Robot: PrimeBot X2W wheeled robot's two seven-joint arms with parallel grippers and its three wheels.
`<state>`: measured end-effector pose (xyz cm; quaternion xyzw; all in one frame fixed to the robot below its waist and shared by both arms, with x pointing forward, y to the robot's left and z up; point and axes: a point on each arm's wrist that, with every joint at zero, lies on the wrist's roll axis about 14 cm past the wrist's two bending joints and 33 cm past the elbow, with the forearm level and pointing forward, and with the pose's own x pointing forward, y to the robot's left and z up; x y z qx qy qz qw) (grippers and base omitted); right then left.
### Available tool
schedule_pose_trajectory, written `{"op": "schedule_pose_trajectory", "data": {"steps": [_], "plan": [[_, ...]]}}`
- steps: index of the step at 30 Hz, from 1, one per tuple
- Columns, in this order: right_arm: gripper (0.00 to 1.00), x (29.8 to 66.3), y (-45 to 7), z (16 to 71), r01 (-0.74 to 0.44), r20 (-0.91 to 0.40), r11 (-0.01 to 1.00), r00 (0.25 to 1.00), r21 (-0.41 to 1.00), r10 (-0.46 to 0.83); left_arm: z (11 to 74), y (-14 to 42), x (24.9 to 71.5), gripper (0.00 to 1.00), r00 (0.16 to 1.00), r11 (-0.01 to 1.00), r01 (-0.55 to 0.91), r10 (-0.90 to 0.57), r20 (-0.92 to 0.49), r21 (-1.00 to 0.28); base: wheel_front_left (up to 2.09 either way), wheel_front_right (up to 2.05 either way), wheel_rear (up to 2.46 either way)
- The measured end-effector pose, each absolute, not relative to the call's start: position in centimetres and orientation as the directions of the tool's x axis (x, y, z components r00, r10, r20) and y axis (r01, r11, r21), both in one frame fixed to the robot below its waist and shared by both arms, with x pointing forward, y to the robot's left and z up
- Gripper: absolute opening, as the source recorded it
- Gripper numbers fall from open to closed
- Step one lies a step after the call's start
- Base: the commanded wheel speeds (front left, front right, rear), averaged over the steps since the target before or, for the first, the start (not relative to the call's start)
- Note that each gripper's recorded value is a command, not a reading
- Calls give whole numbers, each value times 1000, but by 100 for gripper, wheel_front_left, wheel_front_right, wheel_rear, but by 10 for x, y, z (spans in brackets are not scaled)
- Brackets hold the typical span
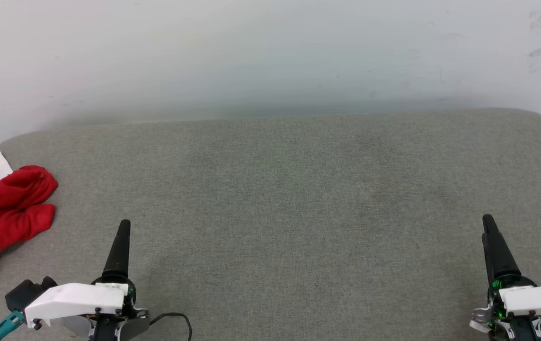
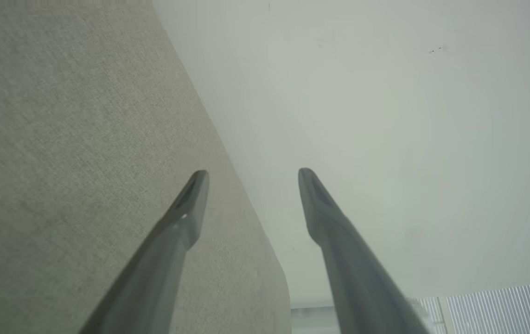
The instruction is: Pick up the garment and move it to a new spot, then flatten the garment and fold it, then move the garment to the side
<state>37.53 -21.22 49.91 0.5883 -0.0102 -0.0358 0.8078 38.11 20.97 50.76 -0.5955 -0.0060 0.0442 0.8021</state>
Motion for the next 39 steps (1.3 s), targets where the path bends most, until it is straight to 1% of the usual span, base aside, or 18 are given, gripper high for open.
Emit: {"op": "schedule_pose_trajectory", "data": {"steps": [12, 16, 25, 33, 34, 39], "plan": [[100, 373, -200, 518, -11, 39, 575, 999, 818, -36, 507, 202, 376, 100, 993, 538, -112, 96, -71, -836, 0, 0, 0], [100, 374, -195, 523, -31, 58, 644, 998, 764, -20, 510, 199, 376, 100, 993, 609, -111, 102, -61, -786, 0, 0, 0], [100, 369, -191, 520, -31, 57, 756, 998, 654, -9, 511, 196, 372, 100, 992, 737, -118, 114, -50, -666, 0, 0, 0], [100, 366, -189, 520, -35, 66, 822, 998, 569, -3, 518, 193, 370, 100, 993, 811, -108, 120, -17, -575, 0, 0, 0], [100, 365, -188, 523, -42, 77, 841, 997, 539, 1, 518, 191, 369, 100, 993, 834, -101, 115, -8, -542, 0, 0, 0], [100, 363, -187, 523, -46, 84, 869, 996, 492, 5, 521, 186, 368, 100, 995, 868, -82, 101, 12, -490, 0, 0, 0]]}}
